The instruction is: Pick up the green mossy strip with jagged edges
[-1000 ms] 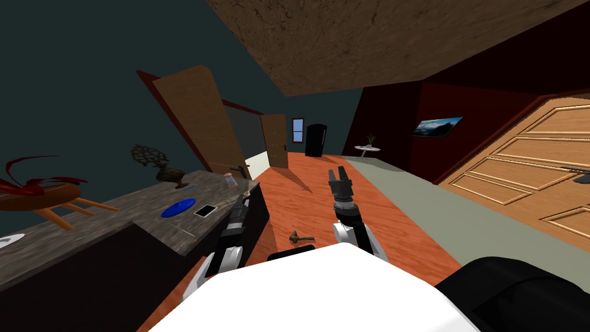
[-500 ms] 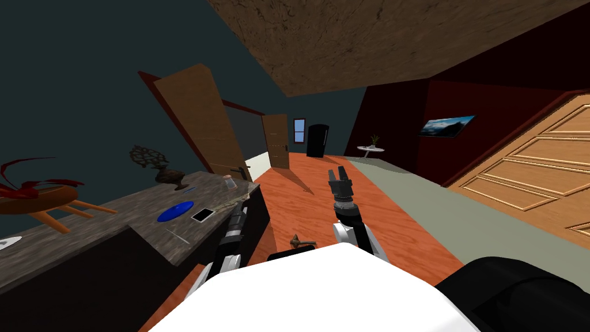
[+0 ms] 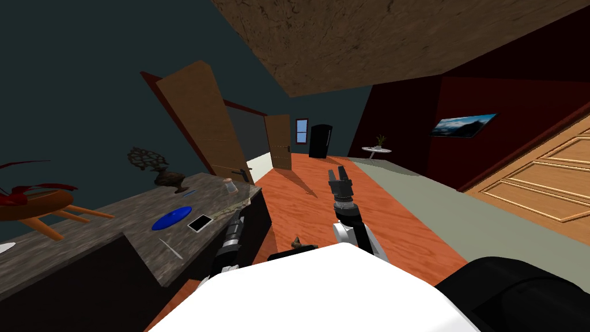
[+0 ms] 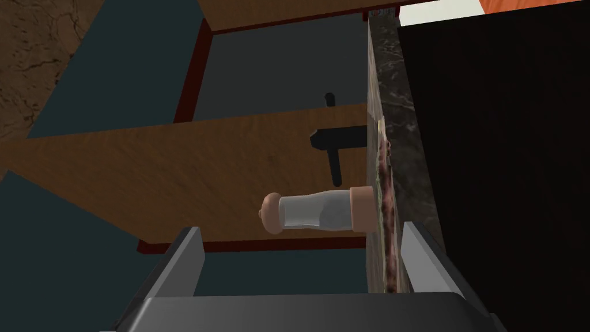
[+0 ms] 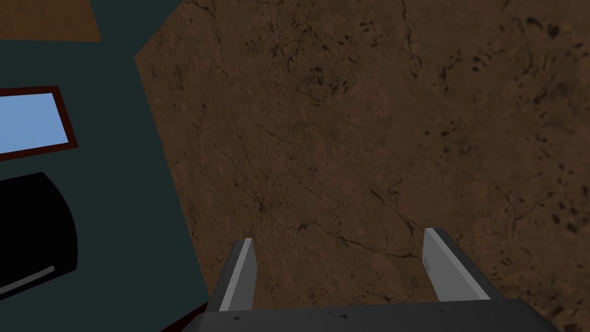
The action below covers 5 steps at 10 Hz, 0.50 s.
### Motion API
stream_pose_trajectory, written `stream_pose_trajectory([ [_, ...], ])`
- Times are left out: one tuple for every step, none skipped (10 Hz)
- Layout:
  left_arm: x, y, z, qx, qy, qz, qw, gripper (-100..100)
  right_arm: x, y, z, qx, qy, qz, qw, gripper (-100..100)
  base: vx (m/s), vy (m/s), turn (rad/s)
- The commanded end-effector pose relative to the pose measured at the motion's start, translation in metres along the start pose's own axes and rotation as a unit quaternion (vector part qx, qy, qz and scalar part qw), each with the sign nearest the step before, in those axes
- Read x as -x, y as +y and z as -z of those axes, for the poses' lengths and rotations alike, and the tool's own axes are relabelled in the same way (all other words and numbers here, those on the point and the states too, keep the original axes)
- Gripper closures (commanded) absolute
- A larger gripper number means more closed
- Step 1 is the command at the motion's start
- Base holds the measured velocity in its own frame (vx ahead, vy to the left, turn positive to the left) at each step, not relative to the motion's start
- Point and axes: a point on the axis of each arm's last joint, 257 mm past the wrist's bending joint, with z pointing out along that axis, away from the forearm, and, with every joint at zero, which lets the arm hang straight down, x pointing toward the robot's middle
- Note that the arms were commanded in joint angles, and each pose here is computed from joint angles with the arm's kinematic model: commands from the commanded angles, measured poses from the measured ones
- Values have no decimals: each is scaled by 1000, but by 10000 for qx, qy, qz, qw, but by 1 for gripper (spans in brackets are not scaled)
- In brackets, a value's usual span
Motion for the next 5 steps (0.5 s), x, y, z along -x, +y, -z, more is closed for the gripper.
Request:
stream_pose_trajectory([
  [3,20,15,204,-218,100,9995,-100,0,0,0,0,0,0,10000,0,168,82,72],
  [2,25,18,249,-303,170,9991,-100,0,0,0,0,0,0,10000,0,181,105,61],
  [-1,29,21,281,-386,256,9985,-100,0,0,0,0,0,1,10000,0,154,103,46],
  [-5,32,24,306,-466,356,9978,-100,0,0,0,0,0,0,10000,0,118,100,34],
  [-10,35,26,327,-537,462,9970,-100,0,0,0,0,0,0,10000,0,103,75,17],
])
